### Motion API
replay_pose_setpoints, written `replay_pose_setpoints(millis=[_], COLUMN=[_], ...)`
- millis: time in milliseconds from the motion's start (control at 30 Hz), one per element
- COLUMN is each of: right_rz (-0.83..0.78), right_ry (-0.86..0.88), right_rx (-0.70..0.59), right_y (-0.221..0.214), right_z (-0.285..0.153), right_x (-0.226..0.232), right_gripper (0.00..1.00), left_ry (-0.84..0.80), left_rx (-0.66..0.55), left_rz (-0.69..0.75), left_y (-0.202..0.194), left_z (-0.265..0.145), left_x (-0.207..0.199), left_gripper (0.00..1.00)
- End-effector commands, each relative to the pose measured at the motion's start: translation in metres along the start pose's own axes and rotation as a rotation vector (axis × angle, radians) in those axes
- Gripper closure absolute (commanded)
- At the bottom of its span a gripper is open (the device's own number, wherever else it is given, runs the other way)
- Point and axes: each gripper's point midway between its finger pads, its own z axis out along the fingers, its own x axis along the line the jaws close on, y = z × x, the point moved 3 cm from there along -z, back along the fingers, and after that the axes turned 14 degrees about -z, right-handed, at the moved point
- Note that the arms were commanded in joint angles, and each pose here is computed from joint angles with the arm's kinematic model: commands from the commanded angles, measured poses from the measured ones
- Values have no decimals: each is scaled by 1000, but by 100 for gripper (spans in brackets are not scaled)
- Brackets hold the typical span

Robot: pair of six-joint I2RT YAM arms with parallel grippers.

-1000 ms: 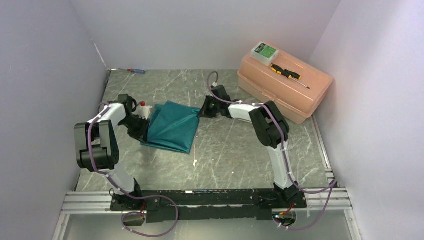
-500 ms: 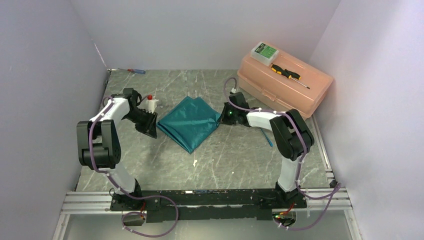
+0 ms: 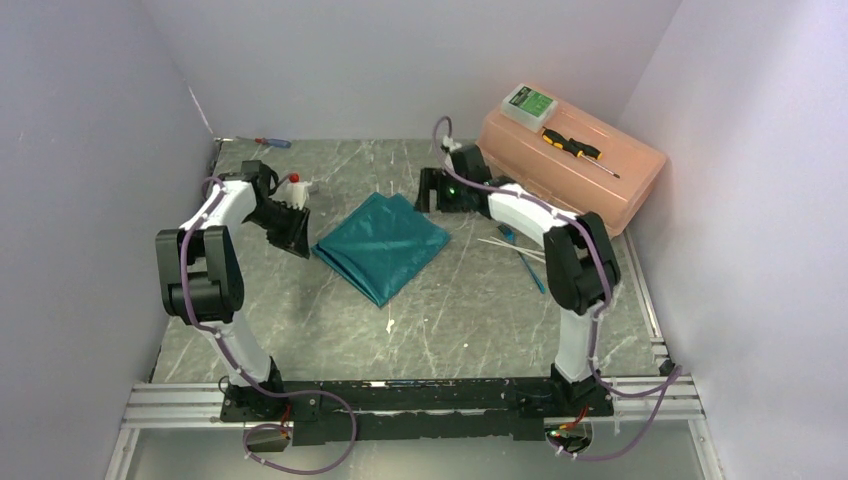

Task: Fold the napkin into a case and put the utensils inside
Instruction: Rotate the square-folded napkin at the center of the board, then pick up the top corner of the square-folded napkin from the center of the board.

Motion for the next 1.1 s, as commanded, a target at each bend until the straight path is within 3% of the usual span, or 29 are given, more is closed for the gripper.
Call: replay_pose_setpoints(millis=[0,233,500,800,1067], right_rz=[-163,-165,-122,-144,-181], right_ry=[126,202,232,255,139], right_rx=[5,-60,-73,-24,-45], right_y=[32,56,60,52,47], right_z=[32,88,118,137,135], right_x=[10,14,15,28,23], right_gripper=[13,15,19,35,51], left_ry=[-38,-87,-81,-68,-75], left_rx=[-19,-25,-46,-45,-45], left_rz=[-28,-74,-58,-69,-91], left_y=[12,16,18,12,9], left_z=[-7,-12,-19,-18,-17], left_x=[-1,1,1,6,9], left_gripper=[72,71,71,71,72])
